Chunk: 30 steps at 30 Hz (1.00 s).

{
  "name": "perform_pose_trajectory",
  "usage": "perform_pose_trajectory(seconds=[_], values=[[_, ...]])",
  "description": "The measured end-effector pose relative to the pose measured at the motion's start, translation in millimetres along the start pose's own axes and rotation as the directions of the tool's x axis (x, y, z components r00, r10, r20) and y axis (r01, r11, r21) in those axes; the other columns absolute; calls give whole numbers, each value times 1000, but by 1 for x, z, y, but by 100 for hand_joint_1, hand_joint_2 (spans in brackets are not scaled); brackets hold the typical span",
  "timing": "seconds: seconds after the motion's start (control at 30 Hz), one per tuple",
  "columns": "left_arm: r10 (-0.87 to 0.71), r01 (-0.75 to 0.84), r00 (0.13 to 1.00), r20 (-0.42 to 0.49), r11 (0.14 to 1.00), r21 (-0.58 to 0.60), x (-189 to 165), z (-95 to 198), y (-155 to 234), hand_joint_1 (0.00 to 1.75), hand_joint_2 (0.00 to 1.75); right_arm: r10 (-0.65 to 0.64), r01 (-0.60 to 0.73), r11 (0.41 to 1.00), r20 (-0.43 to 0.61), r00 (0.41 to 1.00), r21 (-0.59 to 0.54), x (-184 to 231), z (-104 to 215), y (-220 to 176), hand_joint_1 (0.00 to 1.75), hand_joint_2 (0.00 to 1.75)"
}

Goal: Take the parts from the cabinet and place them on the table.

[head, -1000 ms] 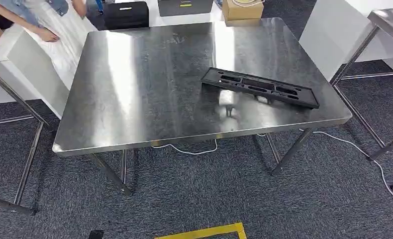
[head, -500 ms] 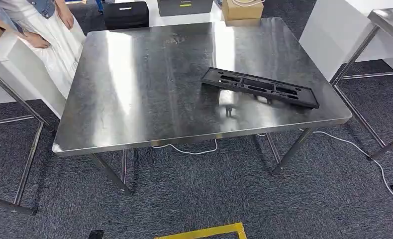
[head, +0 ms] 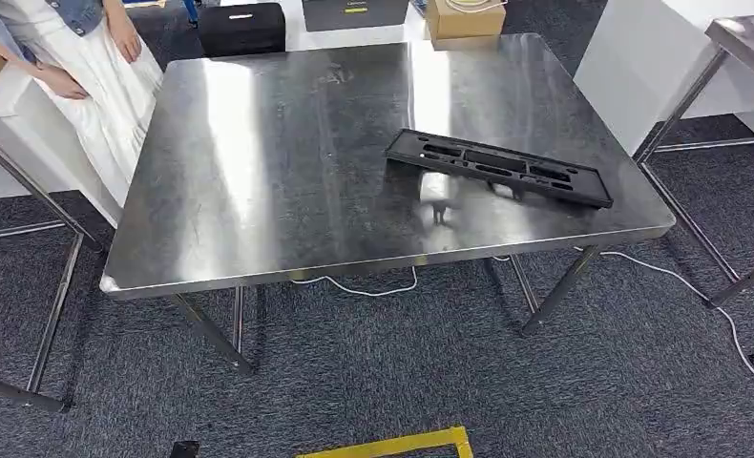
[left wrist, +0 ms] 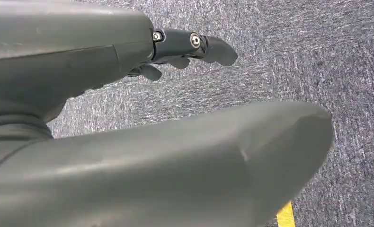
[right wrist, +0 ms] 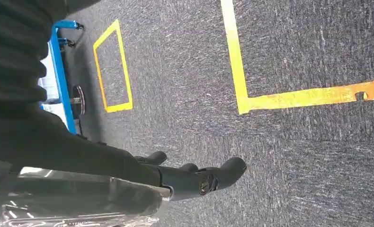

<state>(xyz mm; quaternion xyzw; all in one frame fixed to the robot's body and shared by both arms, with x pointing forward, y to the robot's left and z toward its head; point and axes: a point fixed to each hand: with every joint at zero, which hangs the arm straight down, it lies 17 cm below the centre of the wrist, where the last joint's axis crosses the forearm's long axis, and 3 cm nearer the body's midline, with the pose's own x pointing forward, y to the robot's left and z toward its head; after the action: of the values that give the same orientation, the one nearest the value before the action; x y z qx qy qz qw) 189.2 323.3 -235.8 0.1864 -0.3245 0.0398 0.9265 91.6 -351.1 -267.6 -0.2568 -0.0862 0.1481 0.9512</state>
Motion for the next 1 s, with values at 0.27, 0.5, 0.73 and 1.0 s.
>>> perform_pose_trajectory(seconds=[0.27,0.5,0.73,1.0], values=[[6,-6,1000,-4,1000,-12,0,0,-2,0,0,2,-2,1000,0,1000,1,0,0,0,0,175],[6,-6,1000,-6,1000,-19,-1,0,-3,0,0,2,-2,1000,-1,1000,7,0,0,2,0,175],[4,-4,1000,0,1000,-27,3,0,-7,0,0,2,-2,1000,-3,1000,6,-1,-1,0,0,175],[4,-4,1000,1,1000,-28,3,1,-8,0,0,2,-2,1000,-4,1000,8,-1,-1,-1,0,175]])
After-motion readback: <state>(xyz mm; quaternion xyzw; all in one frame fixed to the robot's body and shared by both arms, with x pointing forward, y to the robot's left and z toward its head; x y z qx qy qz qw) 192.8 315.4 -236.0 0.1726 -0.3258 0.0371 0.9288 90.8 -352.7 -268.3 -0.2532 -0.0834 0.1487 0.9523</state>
